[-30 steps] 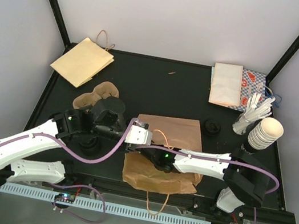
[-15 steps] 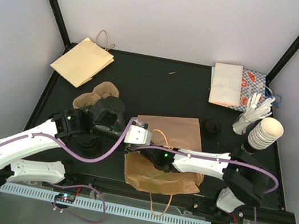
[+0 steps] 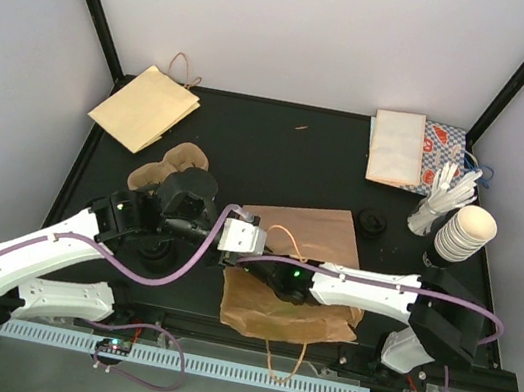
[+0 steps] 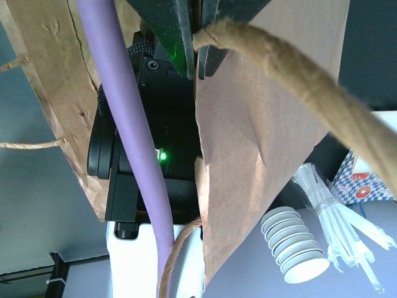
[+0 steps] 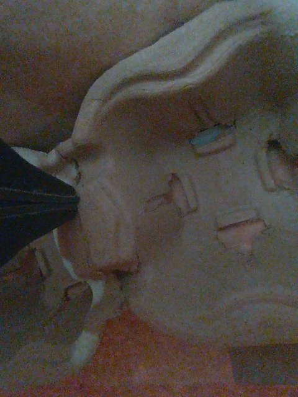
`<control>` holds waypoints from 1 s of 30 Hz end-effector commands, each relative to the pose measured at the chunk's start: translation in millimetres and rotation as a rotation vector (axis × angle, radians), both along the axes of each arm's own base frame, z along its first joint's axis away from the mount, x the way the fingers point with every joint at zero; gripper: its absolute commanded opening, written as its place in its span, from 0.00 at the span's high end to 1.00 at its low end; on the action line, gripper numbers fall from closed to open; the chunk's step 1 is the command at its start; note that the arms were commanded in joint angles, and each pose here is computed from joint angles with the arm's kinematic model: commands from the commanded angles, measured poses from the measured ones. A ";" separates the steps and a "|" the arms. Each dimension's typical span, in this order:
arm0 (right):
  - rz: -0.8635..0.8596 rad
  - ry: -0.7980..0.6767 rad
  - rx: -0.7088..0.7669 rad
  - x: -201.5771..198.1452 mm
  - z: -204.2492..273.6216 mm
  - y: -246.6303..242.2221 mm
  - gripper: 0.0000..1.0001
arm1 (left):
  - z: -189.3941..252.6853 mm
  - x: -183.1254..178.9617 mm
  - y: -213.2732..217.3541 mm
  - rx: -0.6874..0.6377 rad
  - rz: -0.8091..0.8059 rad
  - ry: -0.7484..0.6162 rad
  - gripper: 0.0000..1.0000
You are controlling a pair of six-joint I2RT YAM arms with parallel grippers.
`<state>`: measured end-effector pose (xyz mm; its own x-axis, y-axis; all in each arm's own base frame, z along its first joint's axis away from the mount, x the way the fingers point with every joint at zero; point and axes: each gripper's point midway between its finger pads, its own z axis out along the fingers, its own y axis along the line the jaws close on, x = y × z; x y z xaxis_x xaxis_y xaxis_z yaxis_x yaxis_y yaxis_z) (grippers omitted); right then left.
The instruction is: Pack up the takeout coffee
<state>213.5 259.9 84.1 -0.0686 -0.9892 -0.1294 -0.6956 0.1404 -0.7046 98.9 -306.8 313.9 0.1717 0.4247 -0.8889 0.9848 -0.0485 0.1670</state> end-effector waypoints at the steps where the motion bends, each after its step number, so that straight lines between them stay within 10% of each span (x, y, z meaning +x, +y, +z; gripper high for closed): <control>1: -0.027 -0.021 0.150 -3.1 27.9 16.3 0.99 | 4.0 -14.7 -5.5 -0.007 -0.075 0.033 0.98; 30: 0.064 0.290 0.055 -58.9 21.1 8.6 0.99 | -5.9 -5.7 -8.0 0.039 -0.041 0.031 0.98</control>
